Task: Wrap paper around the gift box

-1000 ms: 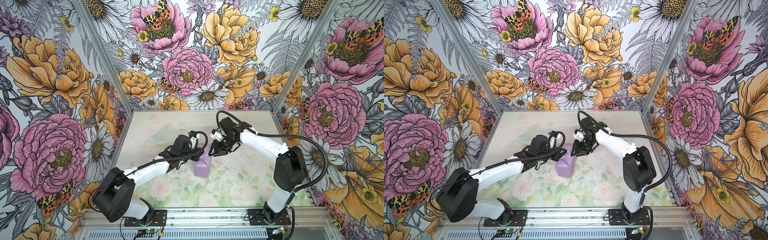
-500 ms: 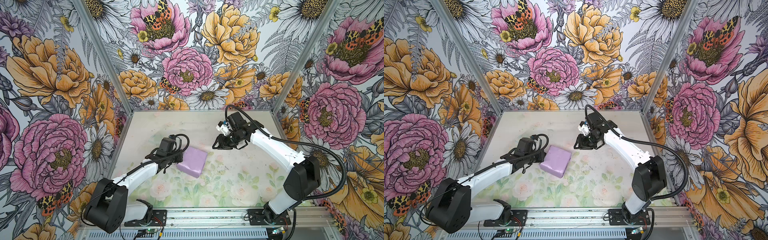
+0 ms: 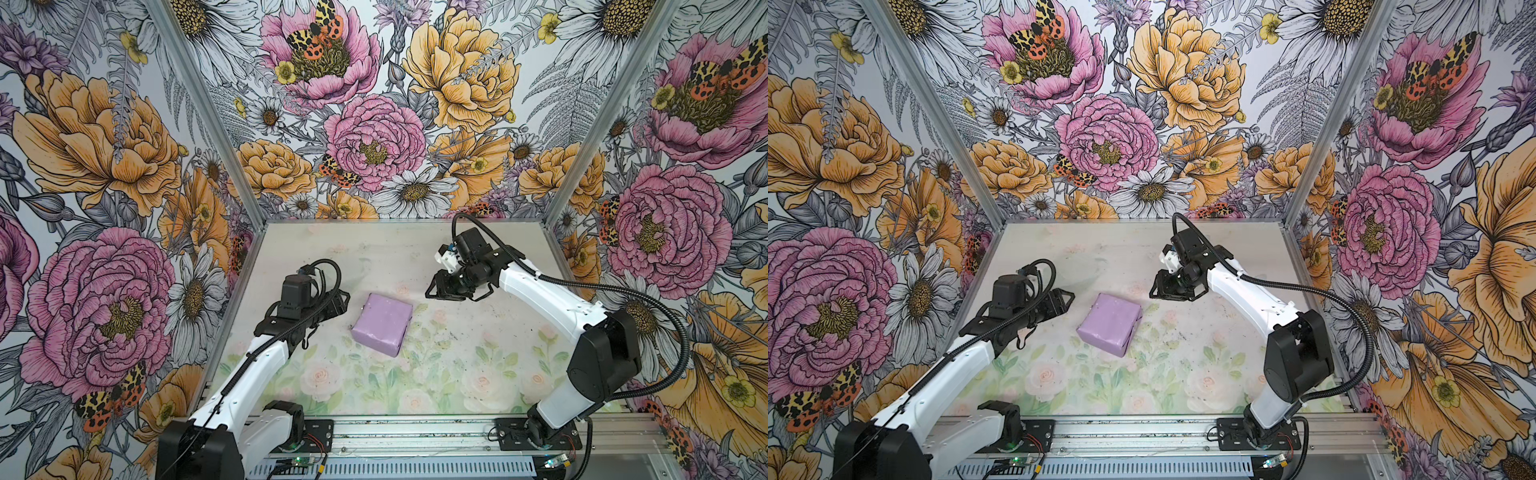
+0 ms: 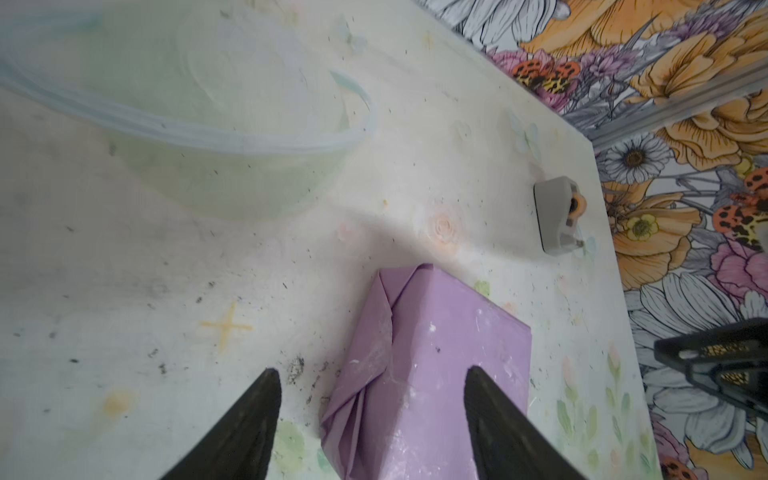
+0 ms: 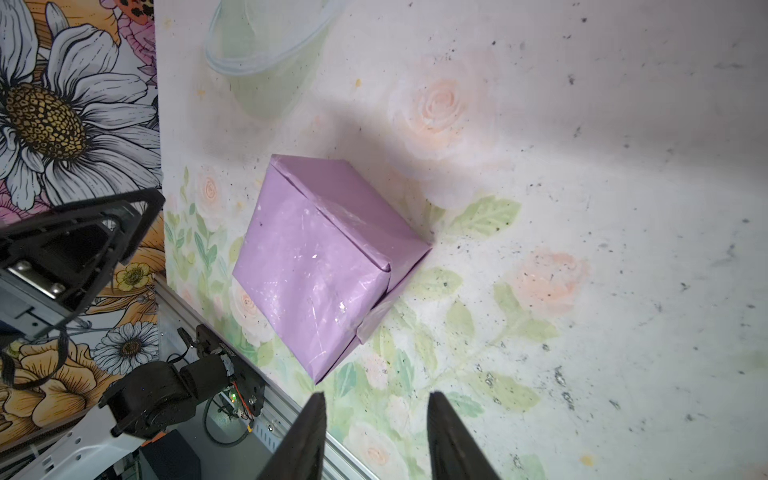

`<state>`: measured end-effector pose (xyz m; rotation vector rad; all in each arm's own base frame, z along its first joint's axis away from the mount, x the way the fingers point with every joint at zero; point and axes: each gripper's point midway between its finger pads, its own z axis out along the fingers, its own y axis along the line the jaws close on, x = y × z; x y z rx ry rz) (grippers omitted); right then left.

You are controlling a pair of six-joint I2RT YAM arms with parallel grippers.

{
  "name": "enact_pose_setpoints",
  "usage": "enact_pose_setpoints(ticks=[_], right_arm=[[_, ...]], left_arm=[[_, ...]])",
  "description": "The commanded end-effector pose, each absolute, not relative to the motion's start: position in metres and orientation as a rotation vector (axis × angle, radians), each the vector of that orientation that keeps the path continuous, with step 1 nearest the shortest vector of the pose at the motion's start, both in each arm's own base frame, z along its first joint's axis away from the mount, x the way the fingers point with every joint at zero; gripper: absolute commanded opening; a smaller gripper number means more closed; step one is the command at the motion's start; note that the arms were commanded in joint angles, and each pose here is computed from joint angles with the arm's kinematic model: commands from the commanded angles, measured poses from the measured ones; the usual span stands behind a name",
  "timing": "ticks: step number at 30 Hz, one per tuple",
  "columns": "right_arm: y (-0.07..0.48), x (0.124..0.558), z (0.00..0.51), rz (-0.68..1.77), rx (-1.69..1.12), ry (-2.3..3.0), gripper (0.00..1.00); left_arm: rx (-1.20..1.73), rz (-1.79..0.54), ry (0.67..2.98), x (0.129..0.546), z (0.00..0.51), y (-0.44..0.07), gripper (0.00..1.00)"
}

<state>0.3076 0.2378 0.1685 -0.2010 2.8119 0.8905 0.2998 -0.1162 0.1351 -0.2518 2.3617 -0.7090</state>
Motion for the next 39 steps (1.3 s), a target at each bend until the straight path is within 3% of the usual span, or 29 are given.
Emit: enact_pose_setpoints(ticks=[1,12,18,20,21,22,23,24,28,31,39], right_arm=[[0.222,0.319,0.182,0.871,-0.109,2.728,0.43],[0.174,0.317,0.185,0.778,0.070,2.631,0.43],[0.138,0.323,0.187,0.677,0.174,2.545,0.43],[0.122,0.328,0.190,0.619,0.208,2.494,0.44],[0.109,0.332,0.192,0.568,0.241,2.459,0.45],[0.097,0.337,0.195,0.518,0.265,2.418,0.59],[0.086,0.341,0.197,0.463,0.286,2.386,0.94],[0.071,0.345,0.197,0.391,0.326,2.351,0.99],[0.019,0.361,0.205,0.178,0.400,2.169,1.00],[-0.011,0.367,0.199,0.080,0.427,2.059,0.99],[-0.049,0.389,0.151,-0.029,0.426,1.946,1.00]], left_arm=[[-0.189,-0.869,2.362,0.292,0.132,-0.154,0.72],[0.030,-1.033,2.404,0.266,0.120,-0.255,0.70],[0.169,-0.940,2.392,0.275,0.134,-0.279,0.74],[0.181,-0.808,2.340,0.288,0.153,-0.260,0.81],[0.162,-0.715,2.307,0.297,0.164,-0.243,0.90],[0.128,-0.630,2.259,0.308,0.178,-0.222,0.99],[0.096,-0.554,2.214,0.315,0.189,-0.203,0.99],[0.044,-0.447,2.154,0.324,0.203,-0.177,0.99],[-0.115,-0.080,1.911,0.337,0.237,-0.084,0.99],[-0.182,0.093,1.814,0.337,0.231,-0.036,0.99],[-0.218,0.208,1.746,0.339,0.172,0.019,0.99]])
